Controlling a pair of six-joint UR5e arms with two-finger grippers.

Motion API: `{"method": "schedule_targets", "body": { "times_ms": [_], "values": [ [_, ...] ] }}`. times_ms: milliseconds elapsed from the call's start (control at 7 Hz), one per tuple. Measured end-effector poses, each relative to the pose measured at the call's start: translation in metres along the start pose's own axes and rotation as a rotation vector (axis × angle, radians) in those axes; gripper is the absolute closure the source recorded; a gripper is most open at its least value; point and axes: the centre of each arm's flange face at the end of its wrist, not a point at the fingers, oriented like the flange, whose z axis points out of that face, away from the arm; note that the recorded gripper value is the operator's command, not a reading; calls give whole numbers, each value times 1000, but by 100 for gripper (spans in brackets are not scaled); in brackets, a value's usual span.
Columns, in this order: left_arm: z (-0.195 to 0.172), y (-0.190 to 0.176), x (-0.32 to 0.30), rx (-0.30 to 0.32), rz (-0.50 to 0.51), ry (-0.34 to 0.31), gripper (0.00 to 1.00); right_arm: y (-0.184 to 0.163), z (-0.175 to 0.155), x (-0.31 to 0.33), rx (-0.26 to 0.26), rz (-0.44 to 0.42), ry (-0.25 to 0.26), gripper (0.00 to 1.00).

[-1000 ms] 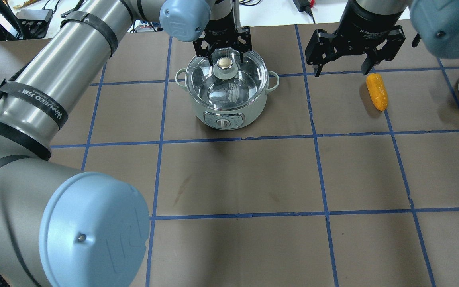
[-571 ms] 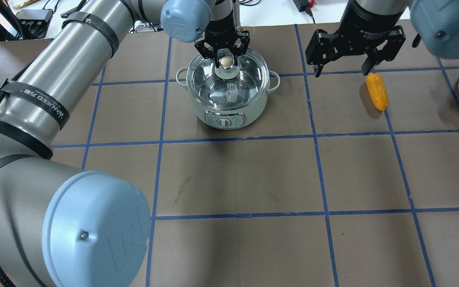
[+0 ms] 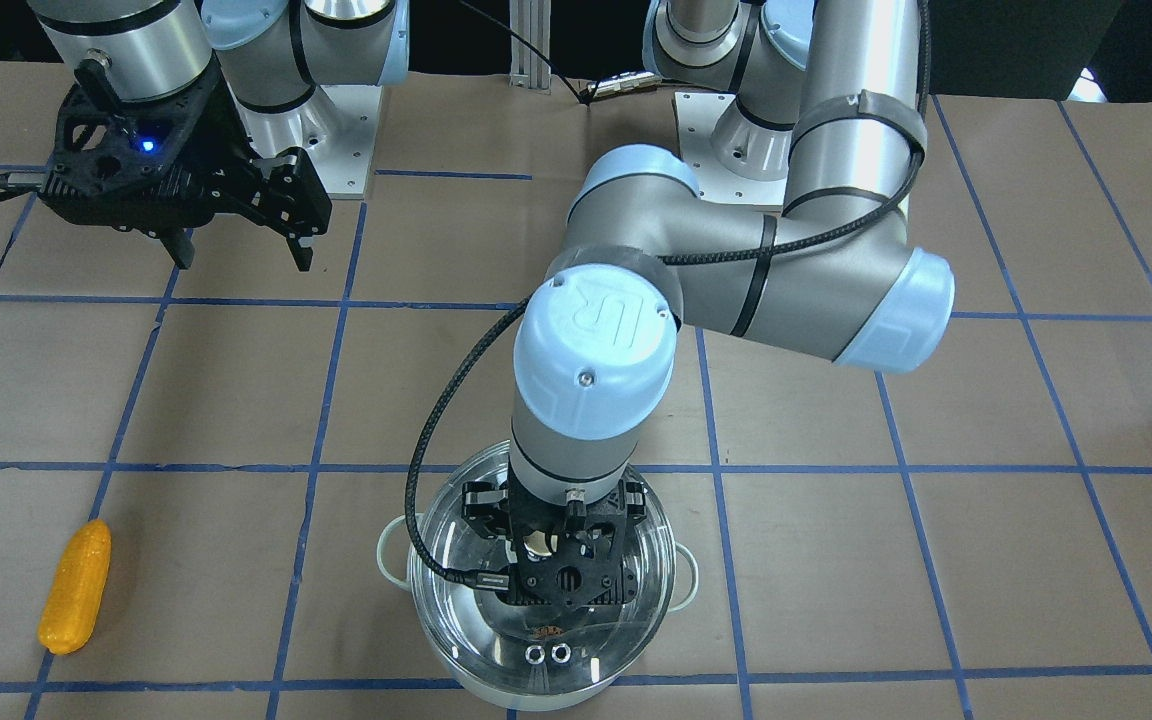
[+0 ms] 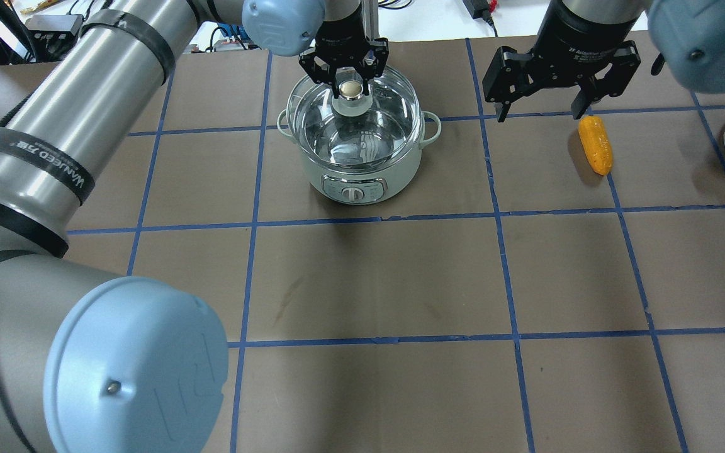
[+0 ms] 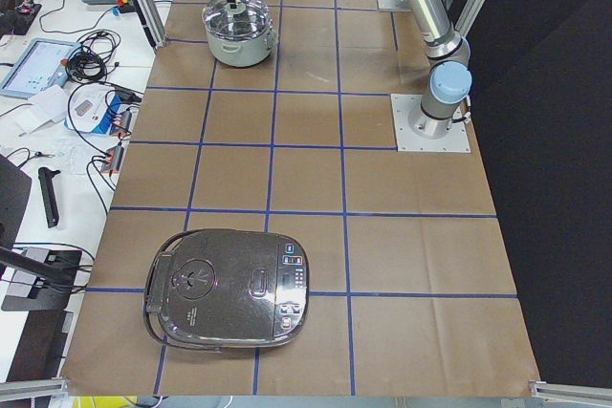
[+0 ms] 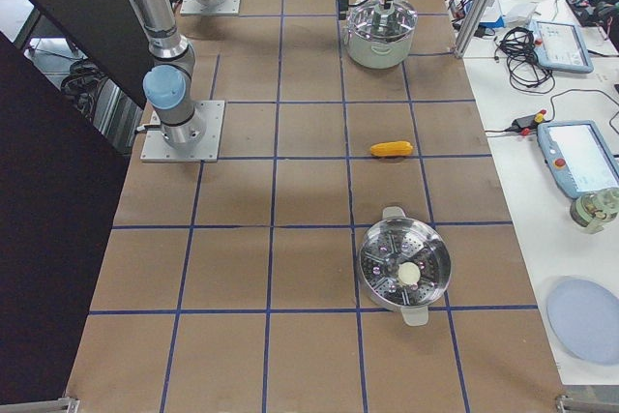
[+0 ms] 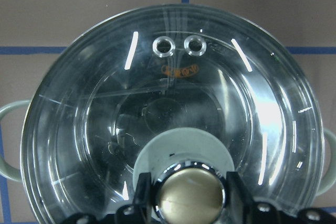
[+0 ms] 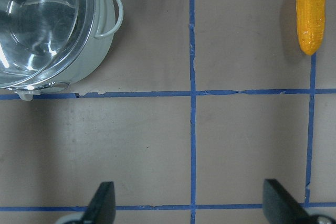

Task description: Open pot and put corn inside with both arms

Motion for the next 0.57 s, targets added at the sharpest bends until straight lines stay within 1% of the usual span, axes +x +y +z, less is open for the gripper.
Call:
{"method": "schedule_targets", "body": {
  "times_ms": [143,286,429,571],
  "values": [
    [-26,3,-31,-18,15,-10,78,0,0,0,0,0,0,0],
    [-46,1,-79,-43,32,-16,78,-1,0,3,3,0,1,0],
    [-50,-6,-136,-71,56,-16,78,-9,-2,17,18,6,4,0],
    [-40,-12,-193,-96,90,-10,78,-25,0,43,29,21,8,0]
  ]
}}
